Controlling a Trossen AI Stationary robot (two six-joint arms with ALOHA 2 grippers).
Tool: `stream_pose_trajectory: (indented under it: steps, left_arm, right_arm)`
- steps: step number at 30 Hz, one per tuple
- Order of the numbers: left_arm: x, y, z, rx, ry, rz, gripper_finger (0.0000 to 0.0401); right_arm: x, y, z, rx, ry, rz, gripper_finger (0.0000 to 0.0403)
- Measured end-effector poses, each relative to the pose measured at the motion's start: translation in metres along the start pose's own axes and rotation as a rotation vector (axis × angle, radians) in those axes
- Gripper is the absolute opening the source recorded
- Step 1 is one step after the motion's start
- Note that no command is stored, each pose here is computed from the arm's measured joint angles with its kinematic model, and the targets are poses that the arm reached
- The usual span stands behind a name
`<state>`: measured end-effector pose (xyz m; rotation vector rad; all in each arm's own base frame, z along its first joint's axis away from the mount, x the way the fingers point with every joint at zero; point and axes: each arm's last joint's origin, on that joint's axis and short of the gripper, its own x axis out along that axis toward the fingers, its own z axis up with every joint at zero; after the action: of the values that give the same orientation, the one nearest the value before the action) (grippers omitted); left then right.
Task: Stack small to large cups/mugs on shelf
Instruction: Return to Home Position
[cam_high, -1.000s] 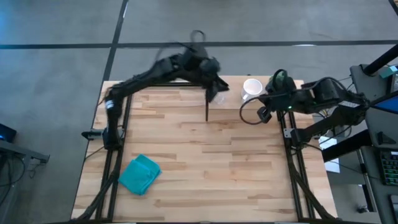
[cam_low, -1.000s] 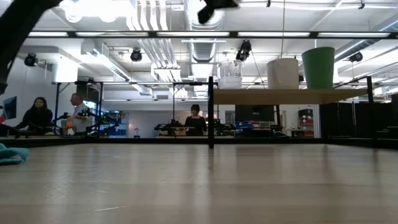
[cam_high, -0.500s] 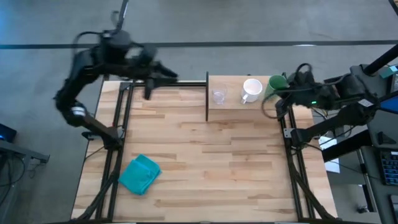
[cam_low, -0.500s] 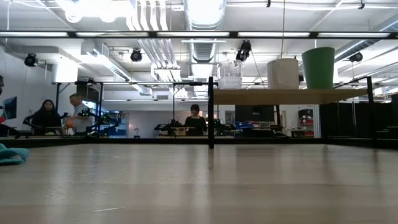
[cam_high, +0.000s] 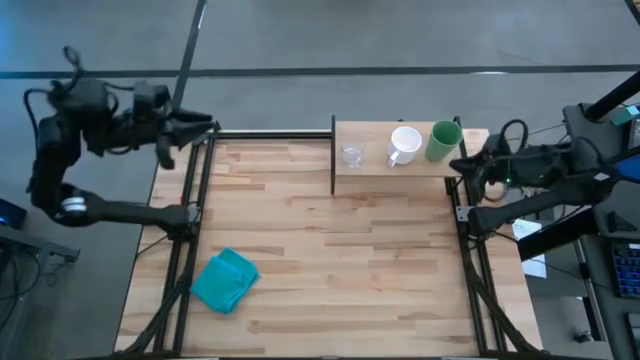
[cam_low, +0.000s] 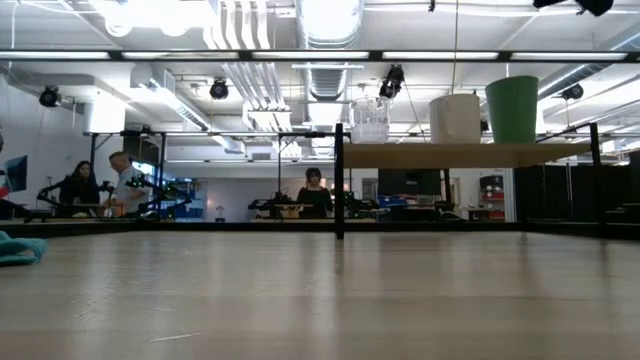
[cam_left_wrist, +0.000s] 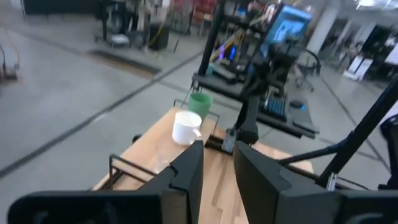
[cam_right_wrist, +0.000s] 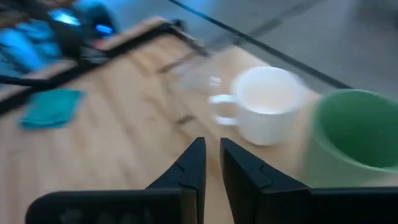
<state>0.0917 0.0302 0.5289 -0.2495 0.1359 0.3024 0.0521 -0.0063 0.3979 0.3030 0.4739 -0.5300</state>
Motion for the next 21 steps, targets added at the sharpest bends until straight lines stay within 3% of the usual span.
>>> stream_pose_trajectory:
  steps: [5, 13, 21]
  left_arm:
    - [-0.005, 0.007, -0.031, -0.006, -0.059, -0.019, 0.0075]
    - [-0.015, 0.018, -0.085, -0.051, -0.194, -0.062, 0.0075]
    - [-0.035, 0.028, -0.134, -0.099, -0.306, -0.100, 0.0075]
  right_arm:
    - [0.008, -0.007, -0.028, 0.004, -0.109, 0.210, 0.0043]
    - [0.019, -0.019, -0.065, 0.067, -0.245, 0.362, 0.0043]
    - [0.023, -0.019, -0.082, -0.018, -0.374, 0.608, 0.0043]
